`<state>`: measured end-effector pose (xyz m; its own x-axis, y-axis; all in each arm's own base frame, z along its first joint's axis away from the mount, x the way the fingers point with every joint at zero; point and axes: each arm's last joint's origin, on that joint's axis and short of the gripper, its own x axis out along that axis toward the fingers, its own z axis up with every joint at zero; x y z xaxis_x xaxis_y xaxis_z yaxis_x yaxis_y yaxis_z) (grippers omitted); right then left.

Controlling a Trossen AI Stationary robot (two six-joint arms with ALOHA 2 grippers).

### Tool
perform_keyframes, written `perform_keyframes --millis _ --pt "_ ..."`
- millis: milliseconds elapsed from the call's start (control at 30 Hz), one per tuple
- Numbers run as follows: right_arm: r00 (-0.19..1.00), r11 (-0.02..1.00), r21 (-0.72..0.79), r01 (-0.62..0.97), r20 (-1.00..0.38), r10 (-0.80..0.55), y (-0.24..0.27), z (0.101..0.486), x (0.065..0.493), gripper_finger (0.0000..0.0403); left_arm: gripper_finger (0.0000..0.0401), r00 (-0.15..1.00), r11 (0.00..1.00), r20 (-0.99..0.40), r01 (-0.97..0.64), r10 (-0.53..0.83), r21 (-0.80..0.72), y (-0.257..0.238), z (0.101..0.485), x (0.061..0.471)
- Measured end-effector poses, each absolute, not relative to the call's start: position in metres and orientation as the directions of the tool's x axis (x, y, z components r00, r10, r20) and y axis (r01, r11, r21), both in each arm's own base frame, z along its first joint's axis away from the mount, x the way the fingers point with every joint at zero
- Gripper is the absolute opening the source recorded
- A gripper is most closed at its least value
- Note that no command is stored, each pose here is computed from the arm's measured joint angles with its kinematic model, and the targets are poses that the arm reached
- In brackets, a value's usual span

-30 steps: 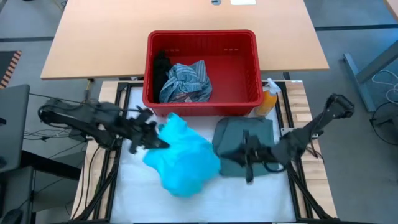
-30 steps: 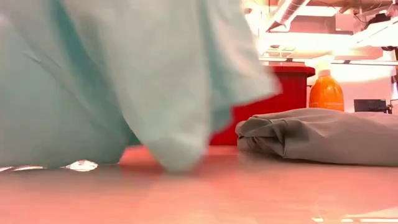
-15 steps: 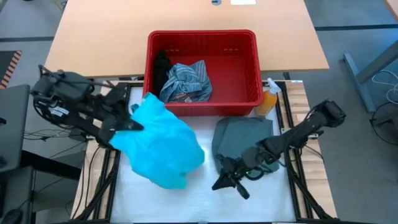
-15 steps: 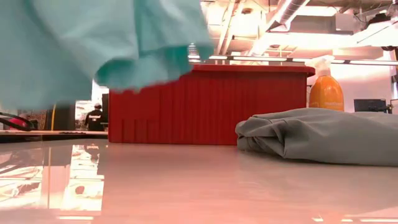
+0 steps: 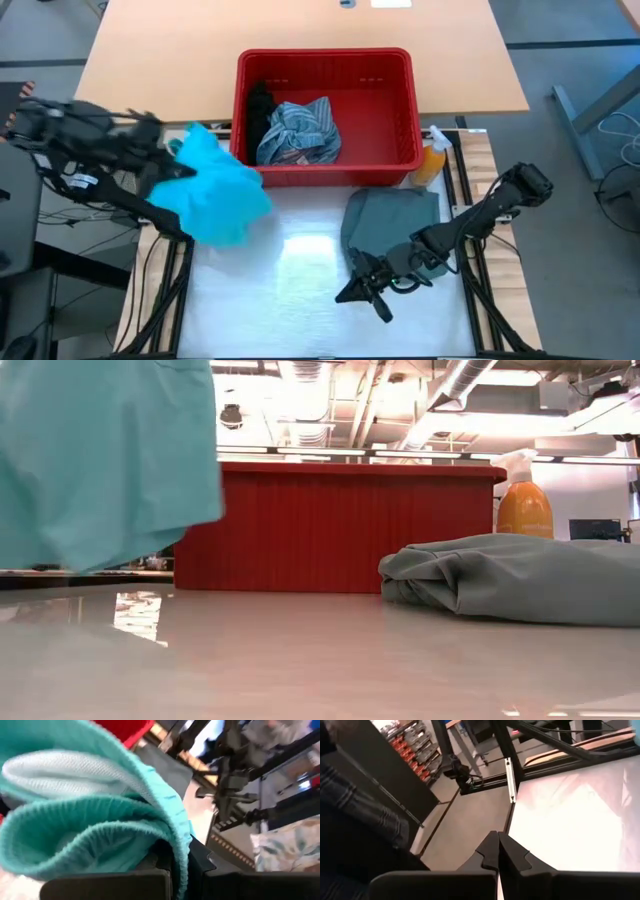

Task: Fold Laundry from Bin
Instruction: Fold the sky blue shorts

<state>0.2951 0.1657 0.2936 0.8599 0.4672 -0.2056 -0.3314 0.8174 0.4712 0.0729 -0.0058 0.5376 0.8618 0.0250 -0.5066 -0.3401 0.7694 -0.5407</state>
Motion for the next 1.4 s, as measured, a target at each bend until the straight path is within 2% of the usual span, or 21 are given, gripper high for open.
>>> perform_keyframes --millis 133,233,333,433,533,733,900,967,1067,1133,1267,1400 --pt "0.866 0.810 0.500 -0.307 -0.207 0.456 0.166 0.293 0.295 0.0023 0.0000 0.876 0.768 -0.482 -0.326 0.026 -0.552 -0.003 0.538 0.057" --pt "0.861 0.797 0.522 -0.303 -0.208 0.464 0.168 0.293 0.294 0.0022 0.0000 0.852 0.778 -0.523 -0.340 0.017 -0.528 -0.005 0.532 0.068" --pt "0.854 0.786 0.535 -0.309 -0.207 0.477 0.173 0.293 0.291 0.0022 0.0000 0.764 0.788 -0.644 -0.374 -0.037 -0.489 -0.012 0.509 0.103" --pt "0.848 0.783 0.535 -0.319 -0.208 0.488 0.181 0.293 0.286 0.0023 0.0000 0.600 0.800 -0.786 -0.393 -0.150 -0.453 -0.025 0.471 0.145" --pt "0.850 0.786 0.531 -0.317 -0.209 0.484 0.190 0.293 0.280 0.0023 0.0000 0.438 0.804 -0.857 -0.387 -0.271 -0.452 -0.044 0.432 0.189" --pt "0.848 0.804 0.515 -0.296 -0.246 0.470 0.200 0.289 0.272 0.0023 0.0000 0.388 0.803 -0.844 -0.322 -0.371 -0.501 -0.093 0.392 0.258" --pt "0.885 0.879 0.453 -0.153 -0.332 0.325 0.198 0.280 0.268 0.0021 0.0000 0.372 0.808 -0.824 -0.254 -0.426 -0.532 -0.149 0.371 0.288" --pt "0.917 0.919 0.394 -0.023 -0.358 0.176 0.193 0.277 0.268 0.0021 0.0000 0.369 0.813 -0.821 -0.231 -0.435 -0.534 -0.173 0.362 0.295" --pt "0.942 0.936 0.290 0.200 -0.321 -0.102 0.182 0.276 0.270 0.0021 0.0000 0.342 0.837 -0.836 -0.196 -0.429 -0.510 -0.205 0.347 0.298" --pt "0.934 0.929 0.254 0.269 -0.305 -0.187 0.169 0.276 0.279 0.0021 0.0000 0.323 0.856 -0.846 -0.164 -0.424 -0.491 -0.223 0.338 0.297" --pt "0.952 0.916 0.357 0.182 -0.299 -0.072 0.142 0.266 0.303 0.0021 0.0000 0.293 0.901 -0.876 -0.093 -0.383 -0.424 -0.251 0.319 0.291" --pt "0.970 0.890 0.456 0.011 -0.221 0.102 0.135 0.246 0.330 0.0021 0.0000 0.331 0.943 -0.894 -0.032 -0.303 -0.332 -0.278 0.310 0.273"
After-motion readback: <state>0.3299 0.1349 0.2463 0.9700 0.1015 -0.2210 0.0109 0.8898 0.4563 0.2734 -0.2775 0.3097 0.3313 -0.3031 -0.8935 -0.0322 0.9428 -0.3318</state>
